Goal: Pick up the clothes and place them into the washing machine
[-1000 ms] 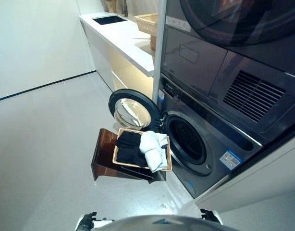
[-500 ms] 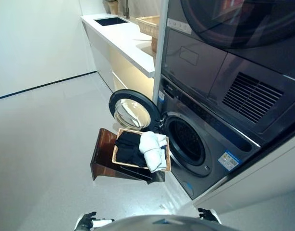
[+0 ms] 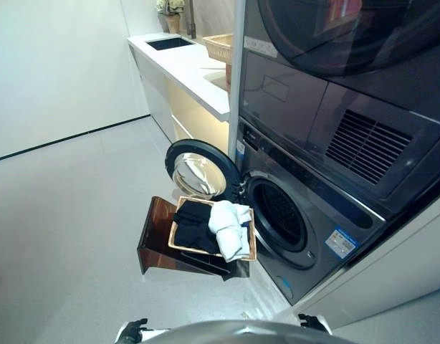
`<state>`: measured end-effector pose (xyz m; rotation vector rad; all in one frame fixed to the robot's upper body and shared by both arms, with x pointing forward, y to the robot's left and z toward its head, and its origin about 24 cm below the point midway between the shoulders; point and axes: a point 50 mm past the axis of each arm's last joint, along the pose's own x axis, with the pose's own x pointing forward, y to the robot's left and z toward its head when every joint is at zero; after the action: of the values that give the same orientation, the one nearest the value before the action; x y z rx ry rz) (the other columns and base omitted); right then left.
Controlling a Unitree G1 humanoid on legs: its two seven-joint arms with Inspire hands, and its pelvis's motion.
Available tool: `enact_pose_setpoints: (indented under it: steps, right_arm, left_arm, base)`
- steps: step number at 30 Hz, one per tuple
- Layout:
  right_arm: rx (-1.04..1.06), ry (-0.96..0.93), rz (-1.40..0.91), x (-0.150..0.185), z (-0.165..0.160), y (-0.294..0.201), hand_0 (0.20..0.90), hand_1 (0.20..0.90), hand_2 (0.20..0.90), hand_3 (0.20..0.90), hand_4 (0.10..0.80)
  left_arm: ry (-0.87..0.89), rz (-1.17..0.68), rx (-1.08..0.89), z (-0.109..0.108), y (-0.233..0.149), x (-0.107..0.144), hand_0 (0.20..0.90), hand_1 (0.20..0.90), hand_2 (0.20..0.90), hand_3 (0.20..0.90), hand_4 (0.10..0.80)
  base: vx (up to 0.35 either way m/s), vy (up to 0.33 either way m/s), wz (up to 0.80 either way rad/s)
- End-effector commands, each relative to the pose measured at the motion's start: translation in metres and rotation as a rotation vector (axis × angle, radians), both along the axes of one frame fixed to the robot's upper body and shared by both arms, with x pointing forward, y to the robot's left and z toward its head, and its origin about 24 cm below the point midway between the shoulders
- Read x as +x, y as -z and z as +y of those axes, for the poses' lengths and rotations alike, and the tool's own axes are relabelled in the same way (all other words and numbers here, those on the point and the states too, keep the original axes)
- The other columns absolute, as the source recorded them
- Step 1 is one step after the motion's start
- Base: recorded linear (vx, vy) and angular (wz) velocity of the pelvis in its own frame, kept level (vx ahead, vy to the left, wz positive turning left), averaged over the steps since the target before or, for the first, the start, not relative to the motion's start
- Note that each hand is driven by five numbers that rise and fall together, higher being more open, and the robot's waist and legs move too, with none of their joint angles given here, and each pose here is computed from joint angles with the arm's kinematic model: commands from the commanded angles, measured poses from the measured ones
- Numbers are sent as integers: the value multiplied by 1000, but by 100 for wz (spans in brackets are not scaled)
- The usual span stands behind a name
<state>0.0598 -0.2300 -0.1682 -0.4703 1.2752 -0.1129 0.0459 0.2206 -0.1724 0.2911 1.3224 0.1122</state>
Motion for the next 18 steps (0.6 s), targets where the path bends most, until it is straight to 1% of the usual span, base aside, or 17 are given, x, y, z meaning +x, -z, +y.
enact_pose_setpoints:
  steps: [1, 3, 5, 10, 14, 15, 17, 18]
  right_arm:
    - [-40, 3, -69, 28, -11, -7, 900, 900, 900, 900, 800]
    - [-67, 14, -86, 36, -20, -11, 900, 900, 900, 900, 800]
    - [-81, 30, -77, 34, -24, -12, 900, 900, 900, 900, 800]
    - [-106, 61, -71, 30, -30, -14, 900, 900, 900, 900, 800]
    - [-103, 85, -61, 27, -31, -13, 900, 900, 900, 900, 800]
    - [-93, 97, -61, 26, -28, -12, 900, 900, 900, 900, 800]
    - [-82, 100, -68, 28, -25, -11, 900, 900, 900, 900, 800]
    - [-66, 81, -85, 35, -19, -11, 900, 900, 900, 900, 800]
  left_arm:
    - [-34, -108, -25, -10, -4, 39, 900, 900, 900, 900, 800]
    - [-45, -130, -26, -12, -5, 46, 900, 900, 900, 900, 800]
    - [-50, -133, -26, -13, -5, 47, 900, 900, 900, 900, 800]
    - [-67, -133, -32, -15, -5, 45, 900, 900, 900, 900, 800]
    - [-80, -132, -27, -13, -5, 44, 900, 900, 900, 900, 800]
    - [-84, -132, -15, -9, -5, 44, 900, 900, 900, 900, 800]
    - [-91, -143, -6, -6, -6, 45, 900, 900, 900, 900, 800]
    - [-91, -146, 6, -3, -7, 47, 900, 900, 900, 900, 800]
  base:
    - [-84, -56, 2]
    - [-62, -26, -2]
    - [63, 31, 22]
    - [164, 76, 21]
    - [309, 174, -46]
    - [354, 190, -28]
    - [318, 184, -28]
    - [244, 175, -40]
